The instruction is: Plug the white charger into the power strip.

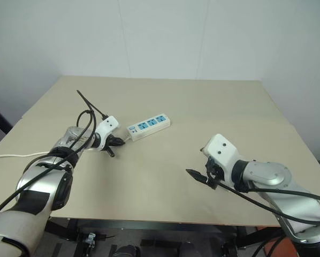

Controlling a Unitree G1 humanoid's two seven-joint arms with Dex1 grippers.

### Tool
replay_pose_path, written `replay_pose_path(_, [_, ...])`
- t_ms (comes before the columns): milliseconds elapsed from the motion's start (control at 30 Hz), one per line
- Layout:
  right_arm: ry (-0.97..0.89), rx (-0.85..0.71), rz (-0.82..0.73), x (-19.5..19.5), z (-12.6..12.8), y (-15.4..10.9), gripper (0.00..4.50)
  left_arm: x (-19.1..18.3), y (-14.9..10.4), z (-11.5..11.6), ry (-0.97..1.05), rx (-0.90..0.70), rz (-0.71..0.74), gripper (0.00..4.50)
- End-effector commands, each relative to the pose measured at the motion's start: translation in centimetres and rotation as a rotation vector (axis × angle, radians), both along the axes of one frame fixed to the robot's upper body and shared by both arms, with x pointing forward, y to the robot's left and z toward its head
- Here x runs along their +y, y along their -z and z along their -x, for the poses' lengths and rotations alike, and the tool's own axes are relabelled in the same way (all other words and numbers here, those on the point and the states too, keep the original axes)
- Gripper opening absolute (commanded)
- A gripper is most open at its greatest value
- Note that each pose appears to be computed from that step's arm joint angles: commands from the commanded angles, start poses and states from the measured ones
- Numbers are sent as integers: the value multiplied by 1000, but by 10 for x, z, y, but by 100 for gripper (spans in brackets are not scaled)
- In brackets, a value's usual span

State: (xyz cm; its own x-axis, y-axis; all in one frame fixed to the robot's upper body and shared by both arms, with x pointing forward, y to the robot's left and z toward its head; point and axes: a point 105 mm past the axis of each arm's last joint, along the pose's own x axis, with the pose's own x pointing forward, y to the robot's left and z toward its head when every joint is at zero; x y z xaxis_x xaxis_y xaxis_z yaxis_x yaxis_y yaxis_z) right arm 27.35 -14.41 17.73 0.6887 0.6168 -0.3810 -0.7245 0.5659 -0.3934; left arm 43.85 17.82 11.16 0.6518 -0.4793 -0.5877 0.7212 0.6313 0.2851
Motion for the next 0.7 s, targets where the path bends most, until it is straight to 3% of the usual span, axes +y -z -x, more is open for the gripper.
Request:
replay_pose_path(33, [5, -26, -3, 0, 2, -5, 450, 6, 5, 6, 21, 14, 42, 1])
replay_pose_path(200, [15, -3, -2, 0, 2, 4, 450, -13, -8, 22, 191, 16, 246, 1])
replay_pose_path(567, [12, 22, -12, 2, -3, 10, 450, -4, -7, 100, 126, 1, 294, 1])
replay_pose_path(700, [10, 26, -12, 3, -6, 12, 450, 0, -2, 114, 153, -42, 231, 113])
